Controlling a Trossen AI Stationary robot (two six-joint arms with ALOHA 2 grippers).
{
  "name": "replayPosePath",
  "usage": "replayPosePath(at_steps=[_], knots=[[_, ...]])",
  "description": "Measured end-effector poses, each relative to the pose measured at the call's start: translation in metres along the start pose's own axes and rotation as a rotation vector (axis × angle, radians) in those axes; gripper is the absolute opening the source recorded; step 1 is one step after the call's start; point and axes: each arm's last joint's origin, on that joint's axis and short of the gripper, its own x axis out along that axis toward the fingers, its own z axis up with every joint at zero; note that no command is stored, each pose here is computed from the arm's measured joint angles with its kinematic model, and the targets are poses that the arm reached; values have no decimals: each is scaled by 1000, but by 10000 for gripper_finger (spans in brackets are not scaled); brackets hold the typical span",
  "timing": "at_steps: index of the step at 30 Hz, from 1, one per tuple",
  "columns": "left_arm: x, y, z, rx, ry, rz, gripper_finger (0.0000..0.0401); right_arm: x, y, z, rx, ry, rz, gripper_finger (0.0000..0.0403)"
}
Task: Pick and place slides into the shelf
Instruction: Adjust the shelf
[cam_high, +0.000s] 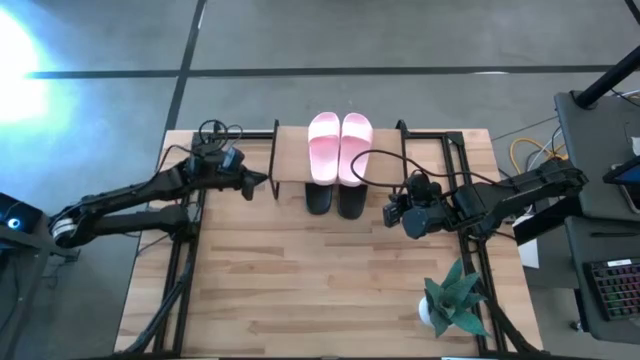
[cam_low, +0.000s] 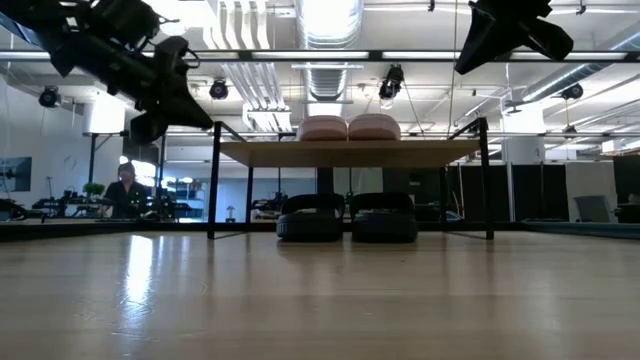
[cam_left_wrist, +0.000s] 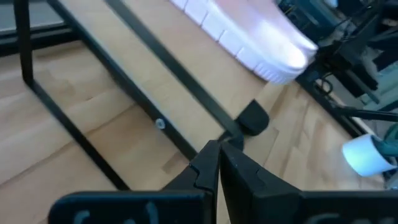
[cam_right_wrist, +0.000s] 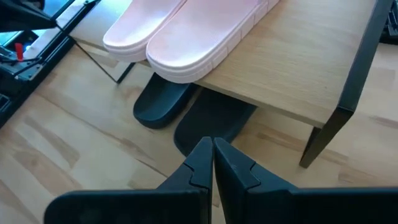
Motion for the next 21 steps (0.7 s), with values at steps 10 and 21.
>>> replayPosePath(at_steps=[10, 21], knots=[[-7, 1, 3, 62, -78, 99, 0, 0, -5, 0, 34, -11, -41, 8], [21, 5, 4, 78, -40, 79, 0, 0, -5, 0, 41, -8, -39, 8]])
